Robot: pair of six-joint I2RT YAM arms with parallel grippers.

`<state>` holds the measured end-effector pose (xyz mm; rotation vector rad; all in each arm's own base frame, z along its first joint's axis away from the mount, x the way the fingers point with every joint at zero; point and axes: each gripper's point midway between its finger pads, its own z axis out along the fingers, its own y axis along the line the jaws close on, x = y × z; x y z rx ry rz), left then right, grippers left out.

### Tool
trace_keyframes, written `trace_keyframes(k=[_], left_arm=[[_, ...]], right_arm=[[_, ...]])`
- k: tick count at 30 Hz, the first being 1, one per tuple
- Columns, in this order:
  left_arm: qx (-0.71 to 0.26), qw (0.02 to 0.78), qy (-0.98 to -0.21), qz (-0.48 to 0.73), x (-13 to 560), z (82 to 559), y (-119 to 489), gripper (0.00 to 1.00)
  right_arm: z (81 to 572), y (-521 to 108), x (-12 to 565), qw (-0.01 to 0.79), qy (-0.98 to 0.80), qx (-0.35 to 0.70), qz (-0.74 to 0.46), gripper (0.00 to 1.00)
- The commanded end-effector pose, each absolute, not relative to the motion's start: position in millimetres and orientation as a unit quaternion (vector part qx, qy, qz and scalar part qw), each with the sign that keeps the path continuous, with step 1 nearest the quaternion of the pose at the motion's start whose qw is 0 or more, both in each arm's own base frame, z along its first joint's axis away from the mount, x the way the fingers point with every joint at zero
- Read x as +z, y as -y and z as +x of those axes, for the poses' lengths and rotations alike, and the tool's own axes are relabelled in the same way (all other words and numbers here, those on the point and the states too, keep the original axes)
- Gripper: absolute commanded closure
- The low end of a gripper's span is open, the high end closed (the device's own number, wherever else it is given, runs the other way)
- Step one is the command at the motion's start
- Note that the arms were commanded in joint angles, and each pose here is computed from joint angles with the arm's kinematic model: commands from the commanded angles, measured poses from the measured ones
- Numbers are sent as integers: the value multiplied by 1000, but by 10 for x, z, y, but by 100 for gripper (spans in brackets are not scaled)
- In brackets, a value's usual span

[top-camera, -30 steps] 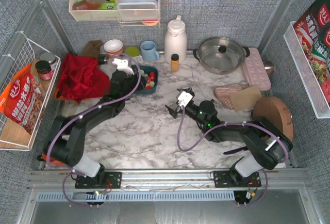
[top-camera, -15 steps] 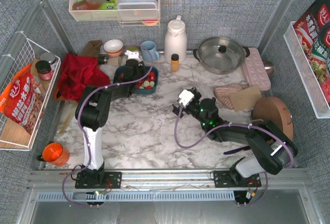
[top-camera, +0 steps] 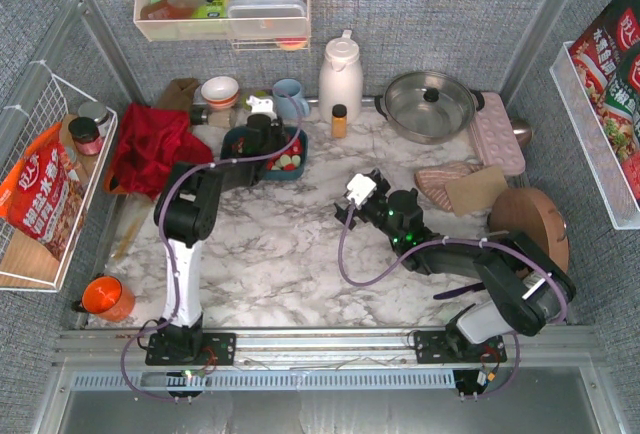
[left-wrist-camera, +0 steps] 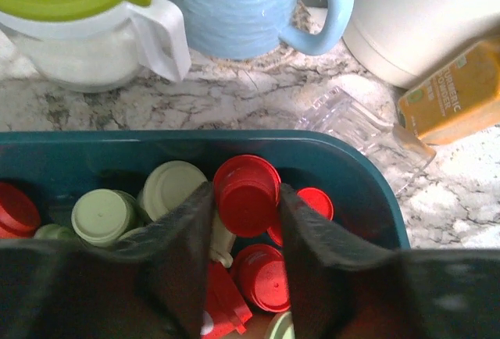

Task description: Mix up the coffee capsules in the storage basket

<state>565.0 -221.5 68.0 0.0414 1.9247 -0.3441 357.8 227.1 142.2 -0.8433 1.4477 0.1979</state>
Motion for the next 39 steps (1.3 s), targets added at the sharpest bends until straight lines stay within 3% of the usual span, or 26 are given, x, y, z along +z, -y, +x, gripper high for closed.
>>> trace_keyframes(k=[1,4,7,8,18,29,36,39], left_arm=[[-148,508,-848,15,478,5524,2231,47],[-153,519,-841,5,606,5450,2187,32],[-172,540,-824,5,856,5356,2183,5],[-181,546,-818,8,956,5316,2197,1],[-244,597,-764,0,1965,4598,2045,1],[-56,633,-771,-28,1727,3582,930,1],[20,690,-718,-87,1510,3132,357,1],[36,694,-712,-103,1552,3072,253,1]], right_arm=[[3587,-2263,1466,665,-646,90,-364,1],[3602,-2171,1468,657,-668,80,-341,1],[3597,-2030,1458,648,-690,58,-318,1],[3604,-1964,1465,646,-698,47,-306,1],[3570,-946,1310,611,-776,-69,-137,1],[3515,-16,873,603,-782,-156,-14,1],[3701,-54,772,556,-822,-123,-17,1],[3722,75,612,596,-798,-81,35,1]])
